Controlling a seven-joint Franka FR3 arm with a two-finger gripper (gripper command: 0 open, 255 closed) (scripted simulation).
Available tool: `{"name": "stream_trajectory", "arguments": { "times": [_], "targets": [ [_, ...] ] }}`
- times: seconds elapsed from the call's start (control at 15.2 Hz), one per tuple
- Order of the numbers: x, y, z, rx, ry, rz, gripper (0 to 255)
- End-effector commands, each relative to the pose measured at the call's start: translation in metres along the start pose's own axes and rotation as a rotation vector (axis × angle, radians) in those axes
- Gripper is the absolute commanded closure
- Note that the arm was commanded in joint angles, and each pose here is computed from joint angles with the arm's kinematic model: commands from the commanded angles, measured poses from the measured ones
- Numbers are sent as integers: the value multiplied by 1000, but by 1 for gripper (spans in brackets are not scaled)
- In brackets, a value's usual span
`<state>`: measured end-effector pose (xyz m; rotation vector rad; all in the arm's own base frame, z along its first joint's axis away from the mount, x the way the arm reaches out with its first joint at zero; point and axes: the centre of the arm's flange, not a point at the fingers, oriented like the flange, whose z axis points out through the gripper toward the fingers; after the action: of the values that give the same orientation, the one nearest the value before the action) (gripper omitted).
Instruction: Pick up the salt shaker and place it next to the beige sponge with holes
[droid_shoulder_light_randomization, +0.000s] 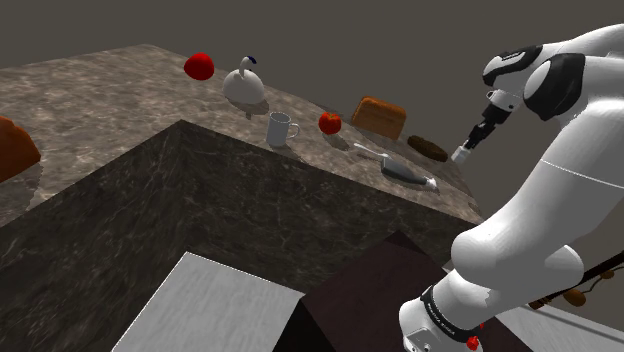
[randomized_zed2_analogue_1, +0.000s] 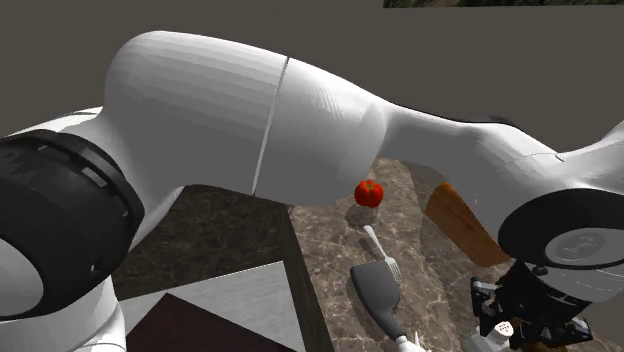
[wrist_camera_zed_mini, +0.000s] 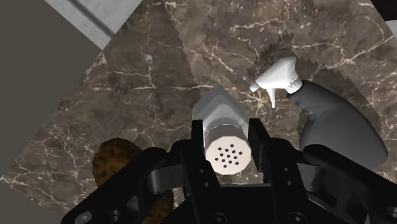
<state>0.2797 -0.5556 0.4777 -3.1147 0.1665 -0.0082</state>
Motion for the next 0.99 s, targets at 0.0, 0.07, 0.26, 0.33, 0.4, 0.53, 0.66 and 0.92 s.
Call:
{"name": "stream_trajectory", "arguments": {
  "times": [0.0, 0.07, 0.26, 0.33, 0.4, 0.53, 0.66, 0.92],
  "targets": [
    [0, 0, 11, 0, 0, 0, 255],
    [0, 0, 16, 0, 0, 0, 255],
    [0, 0, 32, 0, 0, 0, 255],
    [0, 1, 37, 0, 0, 0, 255],
    [0, 1, 43, 0, 0, 0, 255],
    [0, 1, 53, 0, 0, 0, 255],
    [0, 1, 64, 0, 0, 0, 255],
    [0, 2, 85, 0, 0, 0, 255]
  ]
}}
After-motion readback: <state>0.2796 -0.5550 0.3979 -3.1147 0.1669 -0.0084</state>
